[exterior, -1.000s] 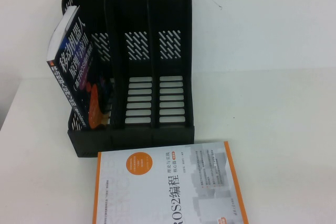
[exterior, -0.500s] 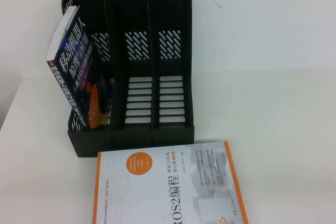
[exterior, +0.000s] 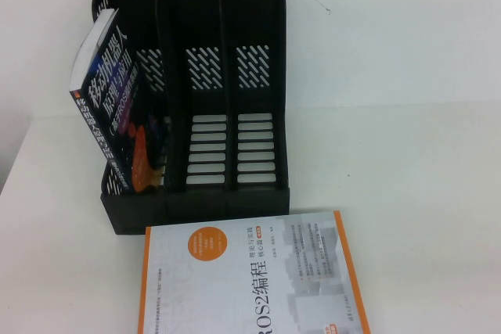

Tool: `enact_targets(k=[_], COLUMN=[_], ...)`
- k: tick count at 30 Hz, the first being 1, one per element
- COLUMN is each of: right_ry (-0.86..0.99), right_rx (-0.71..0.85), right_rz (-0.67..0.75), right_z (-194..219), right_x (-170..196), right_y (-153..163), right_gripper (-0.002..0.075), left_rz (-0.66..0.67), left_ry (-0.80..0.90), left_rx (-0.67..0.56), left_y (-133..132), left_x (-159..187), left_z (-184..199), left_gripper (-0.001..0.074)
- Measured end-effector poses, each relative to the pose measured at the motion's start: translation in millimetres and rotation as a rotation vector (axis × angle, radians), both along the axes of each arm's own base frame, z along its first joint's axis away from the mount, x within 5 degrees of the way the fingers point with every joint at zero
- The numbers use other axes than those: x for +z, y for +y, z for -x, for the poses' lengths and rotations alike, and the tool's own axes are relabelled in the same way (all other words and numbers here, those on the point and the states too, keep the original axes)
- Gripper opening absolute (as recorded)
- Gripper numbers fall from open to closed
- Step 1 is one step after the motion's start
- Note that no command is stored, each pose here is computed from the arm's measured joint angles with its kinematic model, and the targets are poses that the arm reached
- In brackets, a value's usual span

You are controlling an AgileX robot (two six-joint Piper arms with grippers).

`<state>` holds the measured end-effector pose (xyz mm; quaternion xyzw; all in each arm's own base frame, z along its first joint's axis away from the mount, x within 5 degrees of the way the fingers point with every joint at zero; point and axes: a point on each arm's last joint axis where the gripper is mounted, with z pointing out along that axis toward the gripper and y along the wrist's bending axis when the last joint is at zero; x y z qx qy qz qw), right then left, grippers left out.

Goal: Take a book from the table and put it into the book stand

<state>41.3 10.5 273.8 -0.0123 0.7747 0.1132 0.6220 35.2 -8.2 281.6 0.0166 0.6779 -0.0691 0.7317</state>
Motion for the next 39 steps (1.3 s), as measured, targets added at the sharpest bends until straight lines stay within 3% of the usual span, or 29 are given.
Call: enact_targets(k=[7, 13, 20, 28, 33, 39], right_ry=[0.294, 0.366, 0.573, 0.895, 0.941, 0.984], right_rx=[-0.011, -0.018, 0.006, 0.115, 0.223, 0.35], right_rz=[0.002, -0.014, 0.007, 0.152, 0.141, 0.225], right_z=[-32, -62, -85, -115, -142, -170], right_x=[27, 25, 3, -31, -34, -44], right_y=[5, 10, 17, 24, 42, 78], right_gripper=[0.0001, 0.0001, 0.0001, 0.0001, 0.0001, 0.0001], left_rz=[-0.017, -0.039, 0.107, 0.186, 0.238, 0.317], left_ry=[0.362, 0.458, 0.628, 0.921, 1.045, 1.114], left_rx=[-0.053, -0.043, -0.025, -0.047, -0.065, -0.053], left_y=[-6, -5, -7, -14, -19, -23], left_x=[-10, -14, -32, -35, -32, -27], left_z=[-24, -39, -41, -55, -81, -111], left_gripper=[-0.0002, -0.0002, -0.0002, -0.0002, -0.0002, -0.0002])
